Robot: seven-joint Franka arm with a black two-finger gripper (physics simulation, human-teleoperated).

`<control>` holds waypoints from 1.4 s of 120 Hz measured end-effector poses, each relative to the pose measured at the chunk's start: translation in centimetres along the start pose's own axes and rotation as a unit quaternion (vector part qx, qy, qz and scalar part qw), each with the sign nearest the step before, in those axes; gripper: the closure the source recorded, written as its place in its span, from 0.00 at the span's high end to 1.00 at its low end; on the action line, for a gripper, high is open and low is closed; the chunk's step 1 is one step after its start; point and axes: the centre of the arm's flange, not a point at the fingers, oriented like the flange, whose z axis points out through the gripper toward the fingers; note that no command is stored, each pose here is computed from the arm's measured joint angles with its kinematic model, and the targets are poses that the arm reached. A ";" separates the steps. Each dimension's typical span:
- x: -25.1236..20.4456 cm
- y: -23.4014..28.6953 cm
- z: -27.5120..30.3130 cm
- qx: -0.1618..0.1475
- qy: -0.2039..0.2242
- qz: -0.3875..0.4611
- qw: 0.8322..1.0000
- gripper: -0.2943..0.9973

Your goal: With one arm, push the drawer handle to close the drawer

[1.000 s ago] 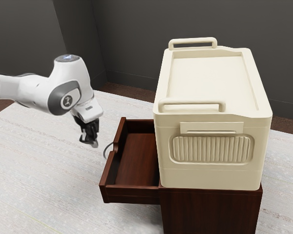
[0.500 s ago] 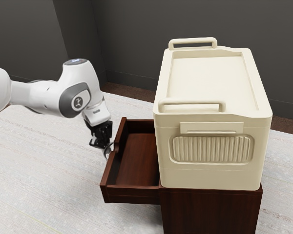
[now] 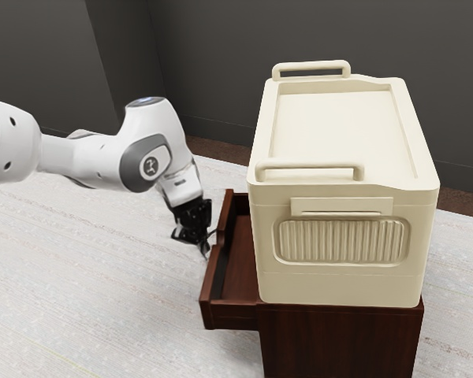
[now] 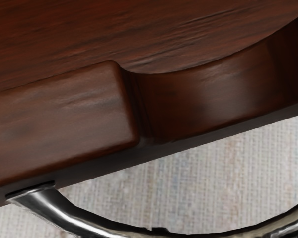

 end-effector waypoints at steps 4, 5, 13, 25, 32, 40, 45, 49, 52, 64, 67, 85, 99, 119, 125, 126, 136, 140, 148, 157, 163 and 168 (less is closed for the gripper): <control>0.3 -0.2 -0.1 0.001 0.003 0.002 1.000 0.16; 0.3 -0.2 -0.1 0.002 0.004 0.002 1.000 0.16; 1.0 -0.3 0.1 0.000 0.010 0.006 1.000 0.16; 1.9 -0.4 0.3 -0.002 0.019 0.010 1.000 0.16; 2.3 -0.5 0.5 -0.003 0.025 0.012 1.000 0.16; 3.0 -0.7 0.5 -0.003 0.032 0.015 0.999 0.16; 3.5 -0.9 0.6 -0.003 0.036 0.017 0.999 0.16; 3.9 -0.9 0.6 -0.003 0.040 0.019 0.999 0.16; 4.1 -0.9 0.6 -0.003 0.042 0.021 0.999 0.16; 5.2 -1.1 0.6 -0.002 0.052 0.025 0.998 0.16; 5.3 -1.2 0.6 -0.002 0.054 0.025 0.998 0.16; 6.5 -1.6 0.8 -0.003 0.068 0.029 0.997 0.16; 7.5 -1.9 0.8 -0.002 0.077 0.034 0.996 0.16; 7.3 -1.8 1.0 -0.007 0.080 0.031 0.996 0.16; 6.4 -1.8 0.8 -0.008 0.077 0.023 0.997 0.16; 6.2 -1.8 0.7 -0.008 0.077 0.021 0.997 0.16; 3.3 -2.1 -0.9 -0.005 0.068 -0.002 0.998 0.16; 1.8 -2.3 -1.8 -0.004 0.061 -0.012 0.998 0.16; -0.3 -2.4 -5.3 0.005 0.038 -0.025 0.999 0.16; -1.7 -2.9 -11.0 0.020 0.009 -0.042 0.999 0.16; -2.4 -3.4 -15.1 0.030 -0.014 -0.058 0.998 0.20; -2.7 -3.5 -18.0 0.031 -0.035 -0.078 0.996 0.27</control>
